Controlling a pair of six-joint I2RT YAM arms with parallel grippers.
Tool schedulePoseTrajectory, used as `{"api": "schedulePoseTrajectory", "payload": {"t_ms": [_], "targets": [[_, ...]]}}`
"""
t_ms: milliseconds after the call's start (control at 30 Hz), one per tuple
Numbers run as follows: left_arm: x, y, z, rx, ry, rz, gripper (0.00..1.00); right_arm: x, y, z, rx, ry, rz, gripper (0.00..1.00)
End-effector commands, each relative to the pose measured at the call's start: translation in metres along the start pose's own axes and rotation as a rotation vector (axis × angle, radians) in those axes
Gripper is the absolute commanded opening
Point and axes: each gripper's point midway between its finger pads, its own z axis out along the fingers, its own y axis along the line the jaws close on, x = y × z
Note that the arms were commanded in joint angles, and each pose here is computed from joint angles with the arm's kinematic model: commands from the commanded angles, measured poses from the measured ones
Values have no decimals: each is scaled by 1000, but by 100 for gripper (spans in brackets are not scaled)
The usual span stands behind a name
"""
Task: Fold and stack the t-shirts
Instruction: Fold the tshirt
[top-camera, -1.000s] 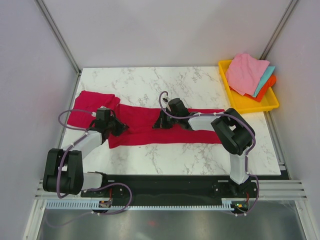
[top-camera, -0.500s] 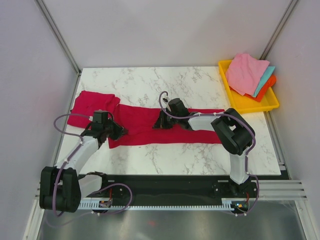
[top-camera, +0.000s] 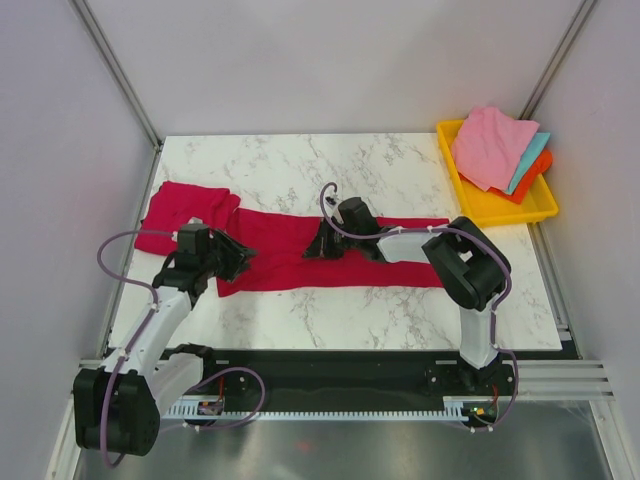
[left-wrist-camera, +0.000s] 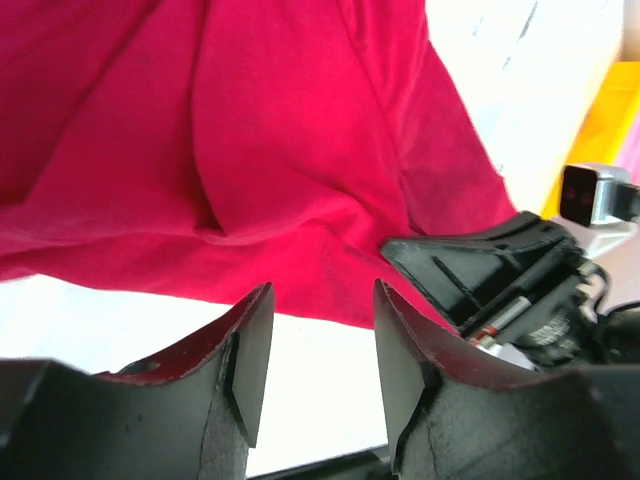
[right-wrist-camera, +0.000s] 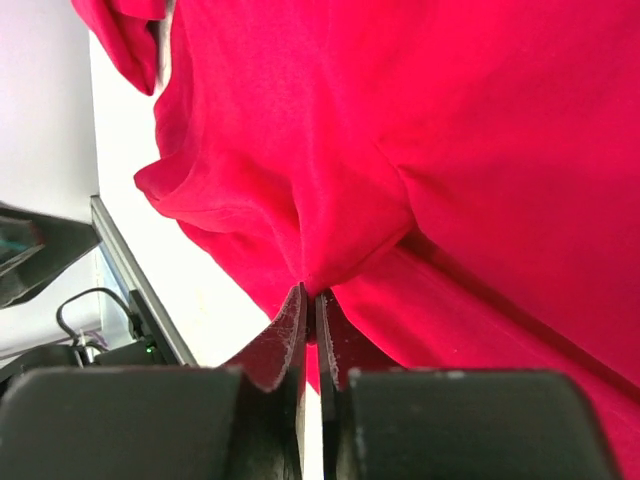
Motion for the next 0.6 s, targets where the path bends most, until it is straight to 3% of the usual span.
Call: {"api": "schedulePoseTrajectory", "payload": {"t_ms": [0, 200, 333, 567], "targets": [[-9, 6, 0, -21, -45, 114, 51, -13, 32, -13, -98, -30, -10, 8], [-21, 17, 15, -57, -81, 276, 49, -11, 53, -14, -219, -14, 60, 13], [-23, 26, 24, -87, -86, 300, 49, -10, 53, -18, -220, -12, 67, 29], [-25, 33, 33, -97, -88, 343, 44, -12, 47, -20, -211, -19, 80, 29]]}}
